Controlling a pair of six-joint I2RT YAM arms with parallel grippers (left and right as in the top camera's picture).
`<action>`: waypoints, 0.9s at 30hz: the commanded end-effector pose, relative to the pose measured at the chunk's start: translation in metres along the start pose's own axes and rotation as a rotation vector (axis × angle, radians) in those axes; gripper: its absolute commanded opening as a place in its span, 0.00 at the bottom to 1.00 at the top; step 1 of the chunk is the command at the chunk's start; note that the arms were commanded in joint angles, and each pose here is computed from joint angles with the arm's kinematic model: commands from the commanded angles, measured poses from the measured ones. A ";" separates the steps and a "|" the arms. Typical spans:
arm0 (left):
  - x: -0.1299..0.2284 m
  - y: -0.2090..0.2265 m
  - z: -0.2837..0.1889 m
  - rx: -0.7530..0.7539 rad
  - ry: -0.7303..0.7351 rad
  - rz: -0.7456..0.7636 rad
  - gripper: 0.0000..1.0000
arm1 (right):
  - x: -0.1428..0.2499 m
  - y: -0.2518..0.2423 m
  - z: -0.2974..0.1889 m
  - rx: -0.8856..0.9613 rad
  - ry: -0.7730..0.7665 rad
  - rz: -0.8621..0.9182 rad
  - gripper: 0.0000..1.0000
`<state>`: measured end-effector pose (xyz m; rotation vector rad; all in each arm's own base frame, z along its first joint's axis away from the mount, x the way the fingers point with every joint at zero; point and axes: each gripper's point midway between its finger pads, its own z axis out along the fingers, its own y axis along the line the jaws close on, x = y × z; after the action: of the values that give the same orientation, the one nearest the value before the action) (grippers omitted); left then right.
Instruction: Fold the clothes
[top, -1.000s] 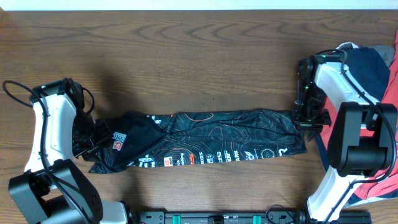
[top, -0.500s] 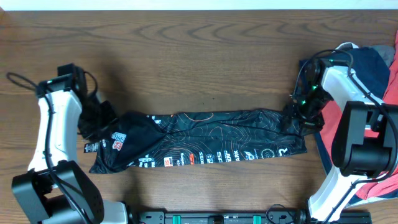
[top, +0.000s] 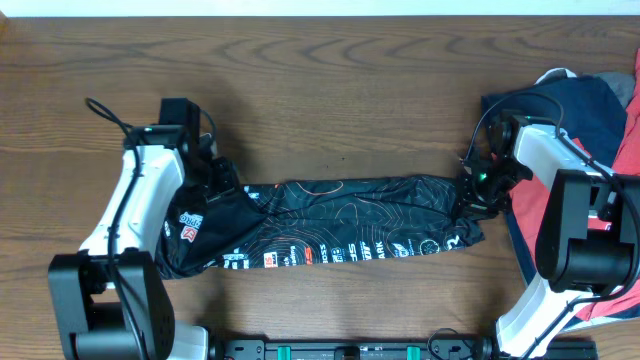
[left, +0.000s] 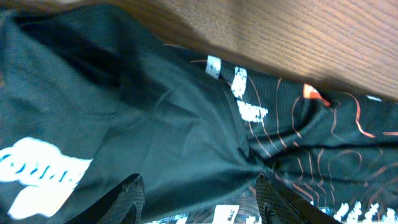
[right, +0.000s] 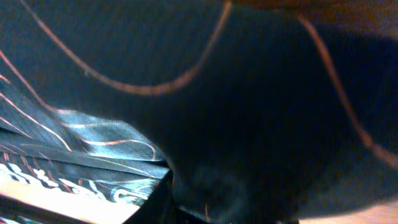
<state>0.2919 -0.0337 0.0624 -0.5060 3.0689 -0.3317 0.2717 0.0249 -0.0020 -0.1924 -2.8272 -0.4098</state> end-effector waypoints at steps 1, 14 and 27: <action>0.008 -0.003 0.013 -0.012 0.023 0.005 0.59 | 0.003 0.000 0.015 -0.035 0.035 0.002 0.22; 0.018 -0.009 0.041 -0.022 0.029 -0.008 0.53 | 0.006 0.000 0.015 -0.035 0.046 0.005 0.33; 0.036 -0.013 0.056 0.008 0.092 -0.015 0.06 | 0.006 0.000 0.015 -0.035 0.046 0.005 0.33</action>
<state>0.2701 -0.0625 0.0049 -0.5264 3.1347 -0.3244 0.2723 0.0320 0.0002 -0.1978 -2.8177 -0.4725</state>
